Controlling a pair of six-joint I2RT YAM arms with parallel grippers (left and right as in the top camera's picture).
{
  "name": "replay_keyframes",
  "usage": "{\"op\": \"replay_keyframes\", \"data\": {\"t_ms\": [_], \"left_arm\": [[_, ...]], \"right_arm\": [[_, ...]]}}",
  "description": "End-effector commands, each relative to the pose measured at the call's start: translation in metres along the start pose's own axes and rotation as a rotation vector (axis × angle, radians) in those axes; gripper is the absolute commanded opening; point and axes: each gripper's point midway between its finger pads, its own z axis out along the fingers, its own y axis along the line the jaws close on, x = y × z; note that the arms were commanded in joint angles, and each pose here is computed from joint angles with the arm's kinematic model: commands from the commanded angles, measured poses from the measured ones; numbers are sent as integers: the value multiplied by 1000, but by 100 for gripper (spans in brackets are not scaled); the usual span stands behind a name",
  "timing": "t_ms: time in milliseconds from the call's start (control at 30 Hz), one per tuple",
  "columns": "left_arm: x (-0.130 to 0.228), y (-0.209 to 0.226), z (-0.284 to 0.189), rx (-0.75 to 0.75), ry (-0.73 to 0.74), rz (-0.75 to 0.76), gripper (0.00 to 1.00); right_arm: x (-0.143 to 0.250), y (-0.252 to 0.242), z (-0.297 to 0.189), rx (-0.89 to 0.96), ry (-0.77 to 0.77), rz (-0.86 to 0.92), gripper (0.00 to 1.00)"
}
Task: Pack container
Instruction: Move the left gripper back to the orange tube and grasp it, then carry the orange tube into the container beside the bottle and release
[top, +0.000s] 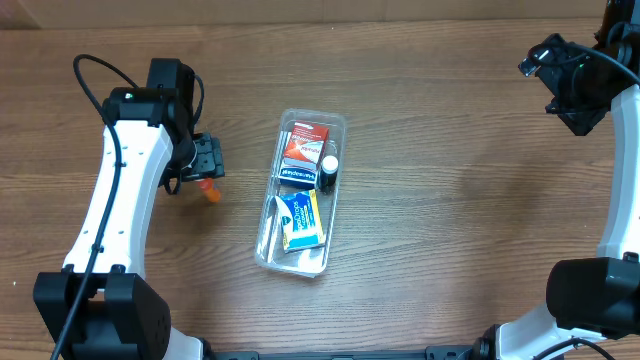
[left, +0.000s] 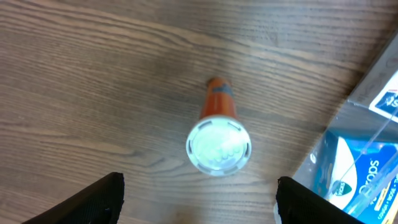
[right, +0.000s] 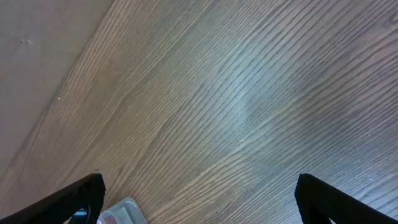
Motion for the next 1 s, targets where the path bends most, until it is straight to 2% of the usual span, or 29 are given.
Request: {"op": "replay_keyframes", "data": {"t_ms": [0,233,400,500,600,633,767,833,967], "left_arm": [[0,1,16,-23,13,-17,79],[6,-3,49,-22,37,2,76],[-5,-6,51,-6,-10,-2,53],[-3,-11,51,19,-3,-2,45],[-4,-12,51,24,-3,-1,28],[-3,-12,49,25,0,-1,28],[-5,-10,3,40,23,1,25],[-13,-10,-36,56,-17,4,26],[-17,-42,-115,194,-124,83,30]], "right_arm": [[-4,4,-8,-22,-22,-10,100],[-4,4,-8,-22,-22,-10,100],[-4,5,-8,-22,-22,-10,100],[-4,5,-8,-22,-22,-10,100],[-4,4,-8,-22,-22,-10,100],[-4,5,-8,-22,-22,-10,100],[-4,5,-8,-22,-22,-10,100],[-4,4,-8,-22,-22,-10,100],[-4,4,-8,-22,-22,-10,100]]}}
